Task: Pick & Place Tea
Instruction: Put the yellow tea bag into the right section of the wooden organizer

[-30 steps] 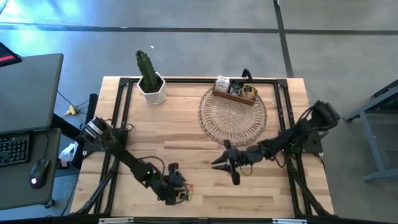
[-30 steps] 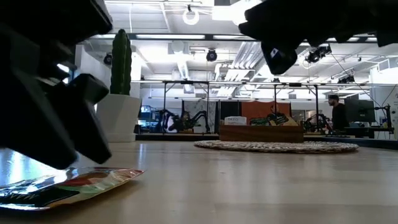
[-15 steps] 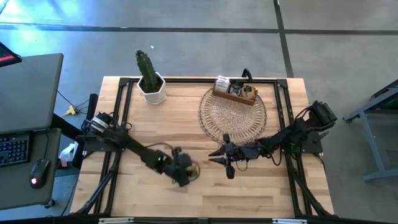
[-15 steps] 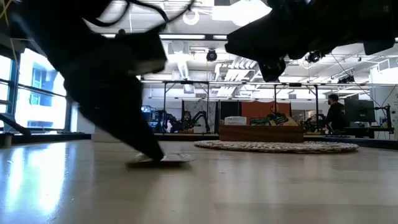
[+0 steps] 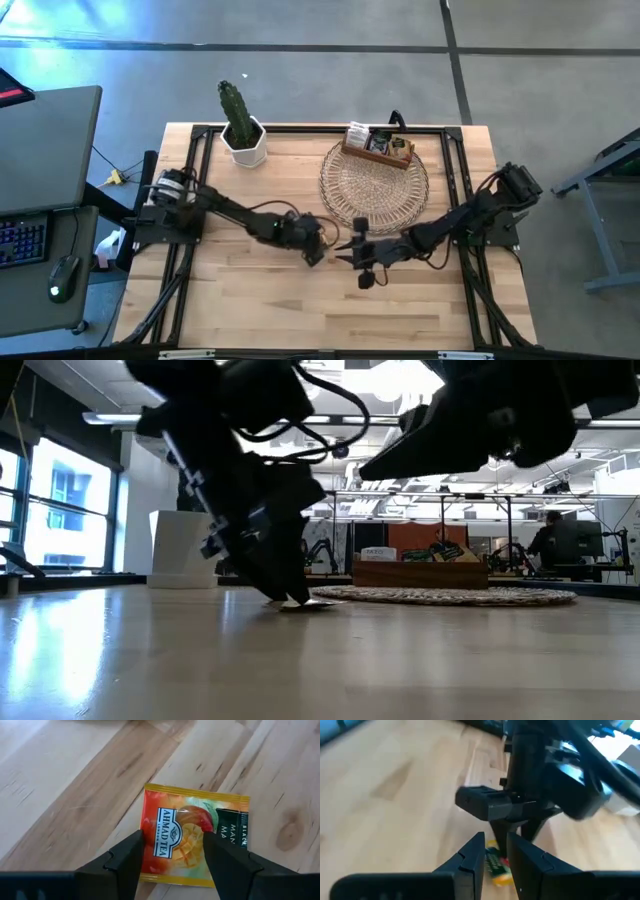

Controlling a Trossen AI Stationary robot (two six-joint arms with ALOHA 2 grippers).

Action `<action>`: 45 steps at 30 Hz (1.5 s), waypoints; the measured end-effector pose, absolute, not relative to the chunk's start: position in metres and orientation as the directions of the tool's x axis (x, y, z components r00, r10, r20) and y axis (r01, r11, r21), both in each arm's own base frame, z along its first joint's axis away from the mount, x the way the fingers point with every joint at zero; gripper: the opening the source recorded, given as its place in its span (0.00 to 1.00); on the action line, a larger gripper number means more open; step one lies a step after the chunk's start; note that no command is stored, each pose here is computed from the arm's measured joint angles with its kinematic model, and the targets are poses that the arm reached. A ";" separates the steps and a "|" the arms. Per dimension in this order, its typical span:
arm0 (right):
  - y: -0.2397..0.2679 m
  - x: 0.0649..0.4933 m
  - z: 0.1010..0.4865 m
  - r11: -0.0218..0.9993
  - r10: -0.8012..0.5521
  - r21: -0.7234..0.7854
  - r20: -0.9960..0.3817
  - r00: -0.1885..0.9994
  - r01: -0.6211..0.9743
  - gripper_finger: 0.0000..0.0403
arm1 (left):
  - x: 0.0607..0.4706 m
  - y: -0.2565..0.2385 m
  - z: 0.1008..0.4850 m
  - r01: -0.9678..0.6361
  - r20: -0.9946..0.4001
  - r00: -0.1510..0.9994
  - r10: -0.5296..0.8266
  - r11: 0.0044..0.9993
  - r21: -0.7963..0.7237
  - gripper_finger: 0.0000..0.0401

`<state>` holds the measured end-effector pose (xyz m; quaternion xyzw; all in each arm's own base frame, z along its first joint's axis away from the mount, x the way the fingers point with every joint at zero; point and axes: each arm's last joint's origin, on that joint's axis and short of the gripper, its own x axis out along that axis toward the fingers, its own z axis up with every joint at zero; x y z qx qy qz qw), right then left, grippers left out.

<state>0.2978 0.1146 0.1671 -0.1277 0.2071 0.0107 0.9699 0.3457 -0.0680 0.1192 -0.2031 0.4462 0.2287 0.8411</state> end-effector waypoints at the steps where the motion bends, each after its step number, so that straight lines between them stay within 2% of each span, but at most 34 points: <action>1: 0.115 0.299 0.168 0.957 -0.043 -0.278 -0.417 0.908 -0.082 0.19 | 0.349 -0.067 0.123 -0.565 -0.850 0.493 0.189 0.812 -0.147 0.50; 4: 0.109 0.303 0.169 0.940 -0.069 -0.328 -0.453 0.889 -0.094 0.20 | 0.356 -0.069 0.133 -0.540 -0.862 0.478 0.170 0.831 -0.136 0.50; 9: 0.098 0.308 0.166 0.946 -0.035 -0.298 -0.484 0.875 -0.127 0.29 | 0.356 -0.073 0.165 -0.538 -0.891 0.419 0.178 0.839 -0.085 0.50; 14: 0.100 0.318 0.146 0.936 -0.024 -0.320 -0.474 0.880 -0.147 0.37 | 0.346 -0.073 0.183 -0.560 -0.865 0.411 0.290 0.828 0.011 0.50; 19: 0.105 0.333 0.121 0.909 -0.028 -0.376 -0.489 0.872 -0.182 0.38 | 0.333 -0.074 0.206 -0.619 -0.826 0.426 0.369 0.785 0.031 0.50; 22: 0.109 0.344 0.113 0.895 -0.022 -0.396 -0.499 0.866 -0.205 0.37 | 0.321 -0.074 0.197 -0.662 -0.835 0.348 0.426 0.743 0.102 0.50; 28: 0.114 0.367 0.100 0.853 -0.056 -0.459 -0.555 0.830 -0.249 0.37 | 0.315 -0.072 0.166 -0.689 -0.851 0.346 0.396 0.723 0.056 0.50; 37: 0.097 0.380 0.100 0.844 -0.125 -0.470 -0.639 0.759 -0.257 0.37 | 0.312 -0.074 0.140 -0.657 -0.851 0.445 0.279 0.747 -0.099 0.50; 41: 0.084 0.381 0.098 0.851 -0.140 -0.459 -0.665 0.734 -0.254 0.36 | 0.314 -0.076 0.135 -0.633 -0.850 0.463 0.251 0.765 -0.120 0.50; 45: 0.077 0.379 0.097 0.843 -0.223 -0.496 -0.675 0.703 -0.209 0.36 | 0.314 -0.081 0.134 -0.620 -0.848 0.474 0.238 0.774 -0.129 0.50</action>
